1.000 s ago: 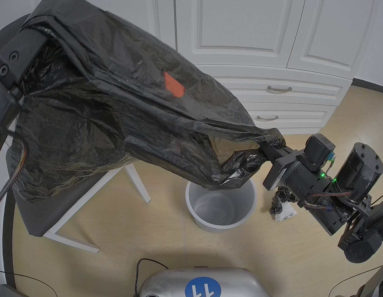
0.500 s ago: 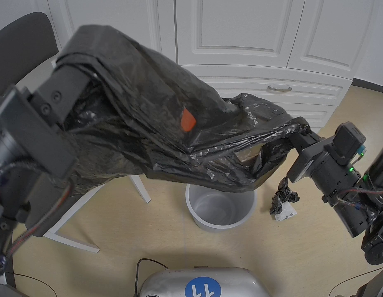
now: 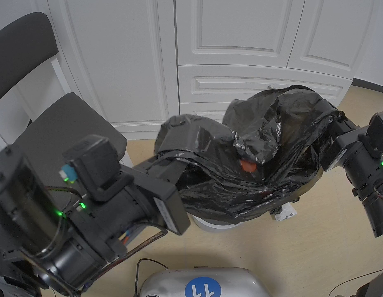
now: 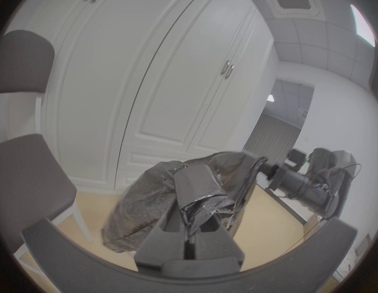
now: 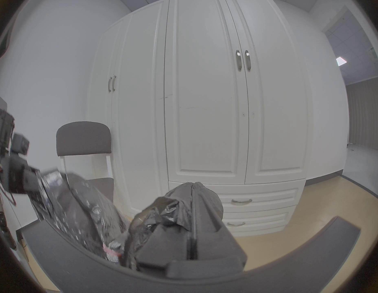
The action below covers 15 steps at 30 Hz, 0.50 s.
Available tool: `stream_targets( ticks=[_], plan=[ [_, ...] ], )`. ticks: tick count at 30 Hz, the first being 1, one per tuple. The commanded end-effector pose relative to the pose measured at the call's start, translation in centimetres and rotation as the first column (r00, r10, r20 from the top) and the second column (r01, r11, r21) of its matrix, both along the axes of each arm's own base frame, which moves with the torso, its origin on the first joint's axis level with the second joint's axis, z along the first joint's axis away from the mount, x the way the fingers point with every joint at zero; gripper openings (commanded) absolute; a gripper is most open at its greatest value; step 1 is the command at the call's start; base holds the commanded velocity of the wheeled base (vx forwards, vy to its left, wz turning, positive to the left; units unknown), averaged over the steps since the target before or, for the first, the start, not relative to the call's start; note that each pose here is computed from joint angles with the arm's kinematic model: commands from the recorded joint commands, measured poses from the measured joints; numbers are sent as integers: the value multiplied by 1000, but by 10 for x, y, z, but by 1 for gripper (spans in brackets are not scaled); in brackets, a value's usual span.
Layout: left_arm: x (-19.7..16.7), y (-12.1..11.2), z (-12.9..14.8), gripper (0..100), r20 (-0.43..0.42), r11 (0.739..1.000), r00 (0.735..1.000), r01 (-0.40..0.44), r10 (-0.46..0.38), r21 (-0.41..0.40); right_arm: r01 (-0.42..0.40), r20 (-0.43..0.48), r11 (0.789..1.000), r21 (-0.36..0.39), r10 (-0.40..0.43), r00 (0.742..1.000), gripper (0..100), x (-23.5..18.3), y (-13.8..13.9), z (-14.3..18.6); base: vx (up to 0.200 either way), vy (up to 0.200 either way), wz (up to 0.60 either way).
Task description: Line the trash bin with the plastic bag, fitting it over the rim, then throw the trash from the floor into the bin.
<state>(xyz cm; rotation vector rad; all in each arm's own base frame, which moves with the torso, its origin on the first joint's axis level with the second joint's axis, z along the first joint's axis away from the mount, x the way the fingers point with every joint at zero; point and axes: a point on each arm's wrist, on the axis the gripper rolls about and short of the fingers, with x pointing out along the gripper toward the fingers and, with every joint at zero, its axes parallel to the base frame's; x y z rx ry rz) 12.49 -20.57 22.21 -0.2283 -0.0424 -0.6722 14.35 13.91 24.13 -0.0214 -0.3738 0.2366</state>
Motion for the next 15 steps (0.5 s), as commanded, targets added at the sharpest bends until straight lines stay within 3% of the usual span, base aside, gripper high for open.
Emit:
stream_targets(
  ticks=[1,3,4,5,7,11,15],
  plan=[
    [22,-7,-18,0,-81,997,996,-38,43,60,26,15,1000,2,-26,1000,0,-3,-6,3,0,0,0],
    [31,2,-28,0,-133,988,988,-62,81,140,37,15,999,4,-37,999,0,-2,-6,4,0,0,0],
    [31,2,-28,0,-133,988,988,-62,81,140,37,15,999,4,-37,999,0,-2,-6,4,0,0,0],
    [40,11,-35,0,-194,971,973,-76,122,227,50,10,999,5,-50,999,0,-1,-6,4,0,0,0],
    [47,15,-35,0,-238,957,959,-86,155,276,69,1,998,3,-69,998,0,0,-7,2,0,0,0],
    [54,13,-26,0,-302,968,937,-107,174,228,100,-14,995,-16,-100,995,0,3,-7,-1,0,0,0],
    [55,12,-22,0,-310,975,937,-100,159,197,144,-50,988,-47,-147,988,0,8,-8,-10,0,0,0]
  ],
)
